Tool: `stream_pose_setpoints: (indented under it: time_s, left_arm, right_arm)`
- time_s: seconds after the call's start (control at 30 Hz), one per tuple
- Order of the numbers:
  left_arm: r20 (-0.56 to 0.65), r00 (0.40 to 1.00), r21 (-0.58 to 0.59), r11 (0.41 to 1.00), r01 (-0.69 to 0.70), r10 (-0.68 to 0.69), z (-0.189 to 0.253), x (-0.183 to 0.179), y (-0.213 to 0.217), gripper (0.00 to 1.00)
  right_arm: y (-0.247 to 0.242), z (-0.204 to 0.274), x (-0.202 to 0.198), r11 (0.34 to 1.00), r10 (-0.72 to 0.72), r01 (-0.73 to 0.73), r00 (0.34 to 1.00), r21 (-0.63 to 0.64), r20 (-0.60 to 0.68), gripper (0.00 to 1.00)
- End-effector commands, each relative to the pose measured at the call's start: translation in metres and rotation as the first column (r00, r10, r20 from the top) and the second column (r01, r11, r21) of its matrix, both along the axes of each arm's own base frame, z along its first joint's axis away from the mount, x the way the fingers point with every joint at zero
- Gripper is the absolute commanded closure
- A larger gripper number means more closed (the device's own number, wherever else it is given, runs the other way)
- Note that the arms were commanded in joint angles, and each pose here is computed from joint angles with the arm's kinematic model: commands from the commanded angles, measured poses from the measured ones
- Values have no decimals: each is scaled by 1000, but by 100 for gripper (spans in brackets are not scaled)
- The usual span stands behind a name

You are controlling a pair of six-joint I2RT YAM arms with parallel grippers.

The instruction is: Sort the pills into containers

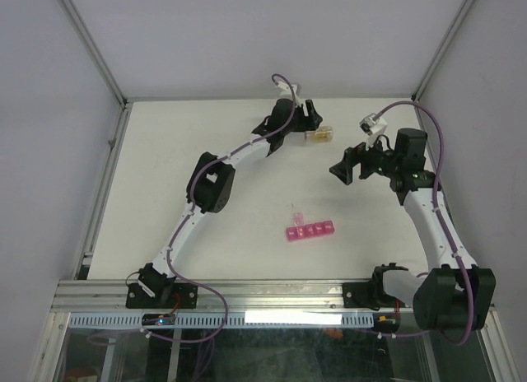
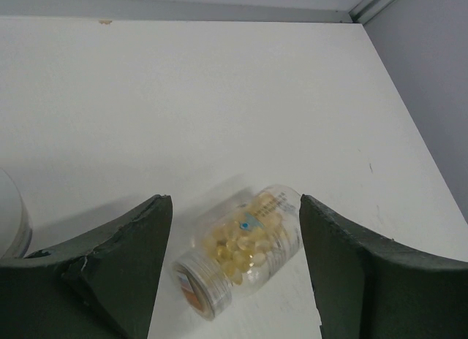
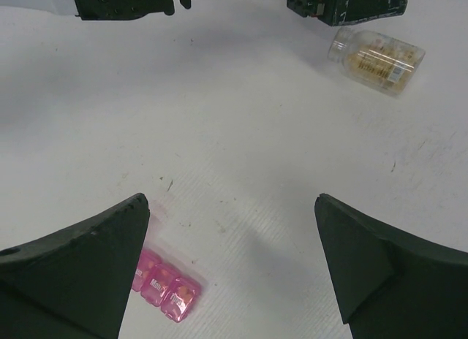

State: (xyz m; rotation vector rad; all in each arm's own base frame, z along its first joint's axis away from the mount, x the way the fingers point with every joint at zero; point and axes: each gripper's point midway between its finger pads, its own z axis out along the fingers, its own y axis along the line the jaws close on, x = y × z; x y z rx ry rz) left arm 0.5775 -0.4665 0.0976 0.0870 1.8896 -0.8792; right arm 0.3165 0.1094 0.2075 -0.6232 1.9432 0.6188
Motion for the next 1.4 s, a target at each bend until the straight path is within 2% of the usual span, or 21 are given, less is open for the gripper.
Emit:
stream_pose_setpoints:
  time_s: [0.0, 0.13, 0.27, 0.33, 0.4, 0.5, 0.53, 0.6, 0.7, 0.83, 0.97, 1.1, 1.23, 1.37]
  left_arm:
    - [305, 951, -76, 994, 84, -57, 173, -26, 2, 29]
    - [419, 895, -15, 984, 175, -153, 207, -71, 19, 28]
    - [546, 812, 38, 974, 222, -206, 232, -136, 60, 27]
    - [577, 784, 60, 969, 238, -228, 222, -170, 82, 27]
    - [597, 759, 83, 961, 266, -261, 206, -204, 102, 26]
    - [622, 717, 111, 942, 317, -314, 180, -255, 129, 26]
    - [633, 698, 121, 933, 339, -335, 173, -272, 137, 26]
    - [651, 651, 161, 910, 383, -390, 153, -306, 151, 25]
    - [647, 597, 246, 871, 425, -474, 117, -348, 160, 20]
    - [615, 552, 371, 825, 427, -562, 71, -382, 161, 10]
    - [565, 535, 405, 776, 483, -628, 39, -406, 150, 8]
    - [521, 560, 399, 764, 507, -644, 12, -414, 135, 7]
    - [514, 556, 406, 756, 513, -653, -3, -416, 118, 8]
    - [525, 580, 389, 782, 487, -623, -11, -407, 110, 8]
  right_arm:
    - [8, 19, -6, 996, 83, -85, 993, 26, 86, 1]
    - [23, 18, -24, 971, 234, -239, 964, 30, 126, 1]
    - [40, 18, -53, 892, 439, -452, 865, 1, 243, 1]
    - [45, 15, -66, 847, 516, -529, 788, -60, 335, 1]
    - [46, 5, -78, 799, 588, -587, 716, -131, 376, 1]
    - [46, -11, -84, 734, 670, -648, 643, -202, 373, 1]
    - [45, -18, -86, 697, 710, -669, 590, -260, 386, 2]
    - [47, -34, -95, 620, 779, -725, 524, -300, 345, 3]
    - [55, -57, -103, 529, 846, -799, 470, -286, 252, 6]
    - [66, -80, -101, 475, 880, -833, 444, -282, 170, 9]
    - [73, -95, -100, 456, 889, -843, 445, -284, 108, 9]
    - [76, -105, -102, 454, 889, -848, 453, -274, 70, 8]
    - [78, -114, -102, 462, 882, -845, 468, -269, 45, 8]
    - [80, -121, -103, 460, 882, -847, 471, -267, 24, 8]
